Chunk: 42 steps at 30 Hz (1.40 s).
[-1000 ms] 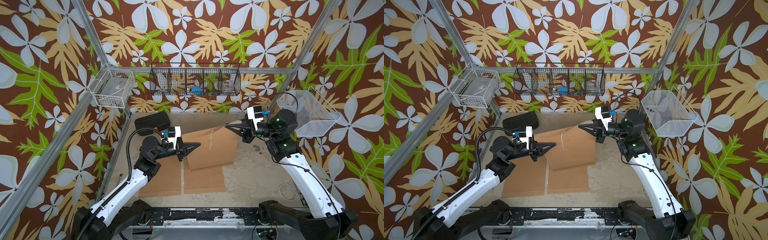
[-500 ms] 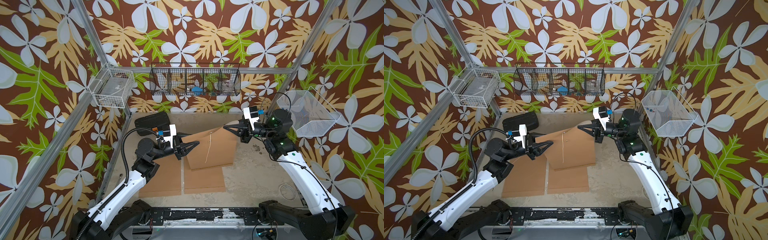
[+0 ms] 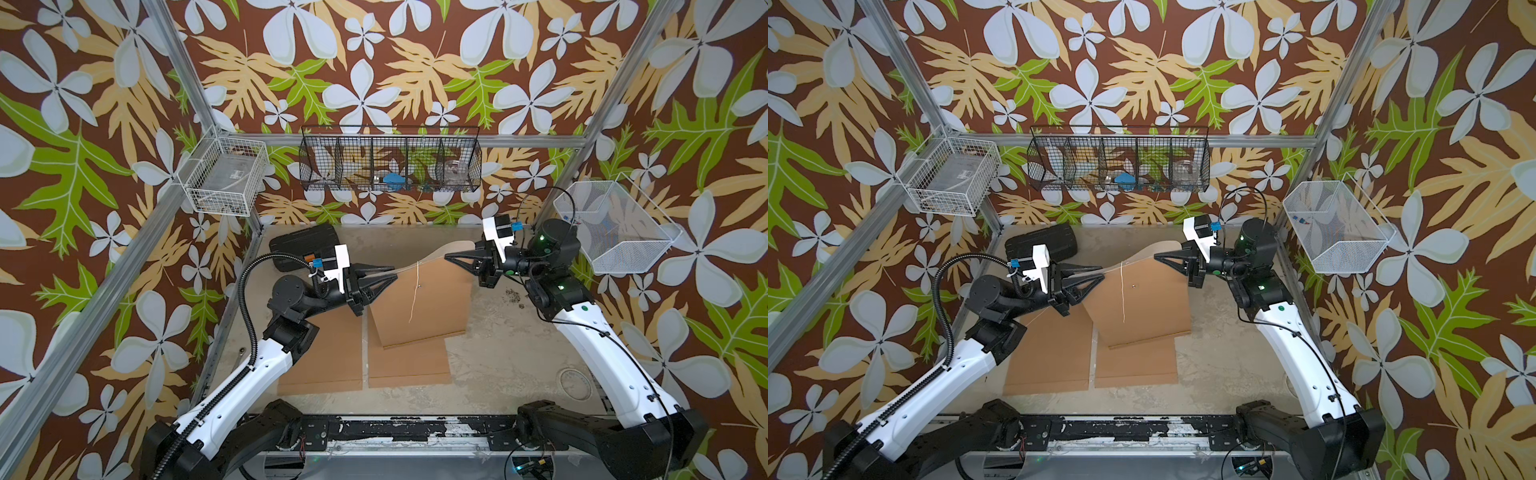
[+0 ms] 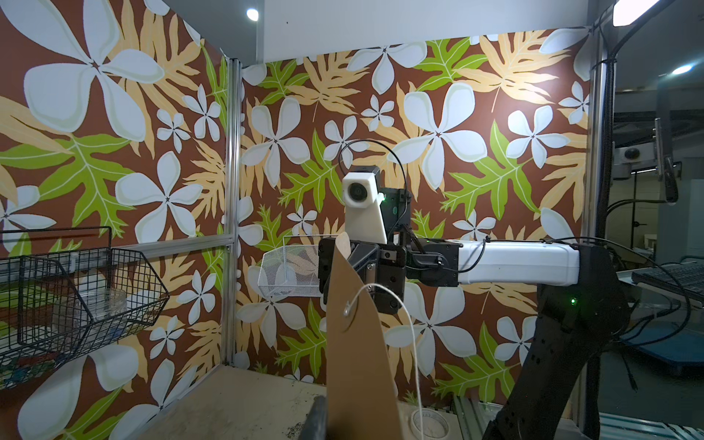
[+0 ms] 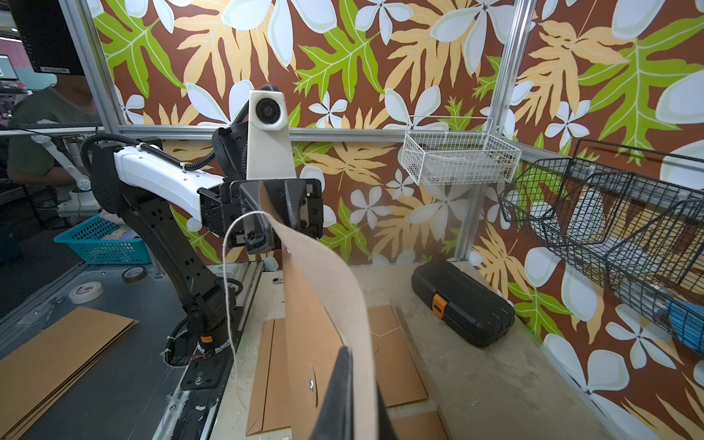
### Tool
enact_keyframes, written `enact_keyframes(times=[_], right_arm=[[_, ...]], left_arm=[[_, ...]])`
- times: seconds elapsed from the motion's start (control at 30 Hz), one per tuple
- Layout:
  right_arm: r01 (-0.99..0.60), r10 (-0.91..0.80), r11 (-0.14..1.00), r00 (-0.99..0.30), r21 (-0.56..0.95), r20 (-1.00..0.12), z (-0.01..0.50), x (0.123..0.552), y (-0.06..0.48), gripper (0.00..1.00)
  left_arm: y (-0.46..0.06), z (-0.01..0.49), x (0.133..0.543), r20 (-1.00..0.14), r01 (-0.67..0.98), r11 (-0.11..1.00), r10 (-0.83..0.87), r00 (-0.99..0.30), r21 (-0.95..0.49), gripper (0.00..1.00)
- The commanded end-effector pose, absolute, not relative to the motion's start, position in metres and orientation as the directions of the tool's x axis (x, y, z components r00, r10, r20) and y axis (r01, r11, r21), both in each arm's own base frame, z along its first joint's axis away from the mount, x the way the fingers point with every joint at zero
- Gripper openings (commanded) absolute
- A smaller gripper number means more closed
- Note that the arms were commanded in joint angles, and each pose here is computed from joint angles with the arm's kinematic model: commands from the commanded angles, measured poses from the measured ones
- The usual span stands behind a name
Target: Open the file bag
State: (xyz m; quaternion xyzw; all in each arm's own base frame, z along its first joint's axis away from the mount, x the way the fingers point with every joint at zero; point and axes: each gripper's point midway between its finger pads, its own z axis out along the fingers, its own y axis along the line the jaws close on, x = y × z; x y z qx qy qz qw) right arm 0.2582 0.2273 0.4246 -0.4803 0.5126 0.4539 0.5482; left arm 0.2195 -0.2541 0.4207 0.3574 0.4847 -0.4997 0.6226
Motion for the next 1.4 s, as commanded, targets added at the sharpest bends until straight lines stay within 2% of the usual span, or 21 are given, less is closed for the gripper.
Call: enact_keyframes(times=[0.0, 0.13, 0.23, 0.33, 0.47, 0.53, 0.8, 1.07, 1.23, 1.37], right_arm=[[-0.991, 0.000, 0.115, 0.069, -0.069, -0.998, 0.422, 0.256, 0.228, 0.00], [-0.990, -0.008, 0.116, 0.082, -0.083, -0.997, 0.420, 0.253, 0.227, 0.00], [-0.988, -0.015, 0.120, 0.095, -0.096, -0.995, 0.419, 0.250, 0.226, 0.02], [-0.987, -0.025, 0.131, 0.091, -0.094, -0.996, 0.416, 0.250, 0.225, 0.12], [-0.986, -0.035, 0.139, 0.089, -0.093, -0.995, 0.413, 0.249, 0.225, 0.33], [-0.987, -0.040, 0.140, 0.079, -0.084, -0.996, 0.408, 0.250, 0.225, 0.39], [-0.982, -0.067, 0.190, 0.007, -0.019, -0.998, 0.384, 0.266, 0.225, 0.47], [-0.966, -0.080, 0.254, -0.063, 0.040, -0.995, 0.366, 0.284, 0.224, 0.45], [-0.956, -0.070, 0.287, -0.085, 0.061, -0.994, 0.368, 0.286, 0.221, 0.18], [-0.948, -0.068, 0.313, -0.072, 0.048, -0.995, 0.374, 0.282, 0.218, 0.07]], left_arm=[[-0.251, 0.430, 0.218, -0.949, 0.966, 0.258, -0.307, 0.076, -0.006, 0.13], [-0.249, 0.429, 0.223, -0.944, 0.959, 0.281, -0.323, 0.070, -0.025, 0.00], [-0.246, 0.433, 0.227, -0.934, 0.953, 0.299, -0.351, 0.069, -0.042, 0.00], [-0.243, 0.441, 0.228, -0.922, 0.950, 0.307, -0.381, 0.071, -0.053, 0.00], [-0.242, 0.450, 0.233, -0.919, 0.942, 0.332, -0.386, 0.084, -0.054, 0.00], [-0.242, 0.454, 0.235, -0.919, 0.938, 0.342, -0.383, 0.091, -0.050, 0.00], [-0.241, 0.468, 0.236, -0.911, 0.938, 0.347, -0.395, 0.118, -0.029, 0.00], [-0.234, 0.475, 0.244, -0.906, 0.922, 0.386, -0.403, 0.127, -0.042, 0.00], [-0.232, 0.469, 0.250, -0.910, 0.915, 0.400, -0.399, 0.118, -0.057, 0.00], [-0.232, 0.460, 0.257, -0.914, 0.908, 0.412, -0.394, 0.101, -0.077, 0.00]])
